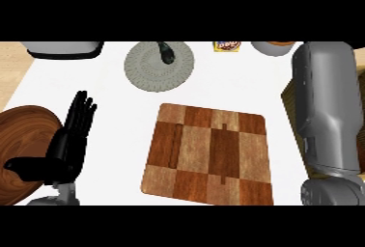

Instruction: Pick the cupcake from the cutting board and place it in the basket

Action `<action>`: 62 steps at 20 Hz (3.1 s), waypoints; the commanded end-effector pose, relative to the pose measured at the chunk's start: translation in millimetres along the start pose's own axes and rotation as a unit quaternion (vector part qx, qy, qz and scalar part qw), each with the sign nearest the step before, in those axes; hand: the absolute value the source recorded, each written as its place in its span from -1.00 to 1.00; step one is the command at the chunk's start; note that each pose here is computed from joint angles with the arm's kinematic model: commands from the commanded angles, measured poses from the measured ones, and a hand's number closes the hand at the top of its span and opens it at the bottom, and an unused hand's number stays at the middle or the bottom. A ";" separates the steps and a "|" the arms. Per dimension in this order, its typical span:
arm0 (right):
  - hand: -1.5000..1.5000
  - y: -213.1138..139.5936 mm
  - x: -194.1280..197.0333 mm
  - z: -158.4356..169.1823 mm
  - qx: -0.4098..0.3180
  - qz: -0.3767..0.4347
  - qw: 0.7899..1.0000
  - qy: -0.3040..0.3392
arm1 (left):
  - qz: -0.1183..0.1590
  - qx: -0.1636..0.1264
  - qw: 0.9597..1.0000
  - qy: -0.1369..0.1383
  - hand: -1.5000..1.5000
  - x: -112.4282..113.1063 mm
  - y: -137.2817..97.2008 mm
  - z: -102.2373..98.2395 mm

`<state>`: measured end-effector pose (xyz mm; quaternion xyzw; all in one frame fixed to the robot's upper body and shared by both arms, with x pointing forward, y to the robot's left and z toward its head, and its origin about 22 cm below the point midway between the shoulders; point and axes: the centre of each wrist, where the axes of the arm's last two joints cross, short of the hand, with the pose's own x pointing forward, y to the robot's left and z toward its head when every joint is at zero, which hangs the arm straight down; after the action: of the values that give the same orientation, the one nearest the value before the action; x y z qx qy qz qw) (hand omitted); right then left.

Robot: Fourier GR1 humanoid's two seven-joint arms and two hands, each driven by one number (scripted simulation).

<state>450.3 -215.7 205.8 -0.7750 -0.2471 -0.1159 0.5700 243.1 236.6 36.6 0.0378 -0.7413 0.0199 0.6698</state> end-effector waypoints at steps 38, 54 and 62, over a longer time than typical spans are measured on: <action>-1.00 39.7 -138.1 -10.3 -0.024 -0.059 0.988 0.137 | -0.001 0.003 1.000 -0.006 0.00 0.1 6.5 -3.4; -1.00 -63.2 -132.7 -13.3 -0.206 -0.089 0.957 0.184 | -0.005 -0.003 1.000 0.002 0.00 1.3 -9.6 -4.8; -1.00 -123.9 -175.3 15.2 -0.214 -0.132 0.954 0.162 | 0.002 0.000 1.000 0.011 0.00 -5.3 -2.2 8.5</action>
<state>262.2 -238.6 205.6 -0.8480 -0.2655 -0.2904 0.3550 241.7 232.2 30.2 0.0377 -0.7389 0.0210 0.6725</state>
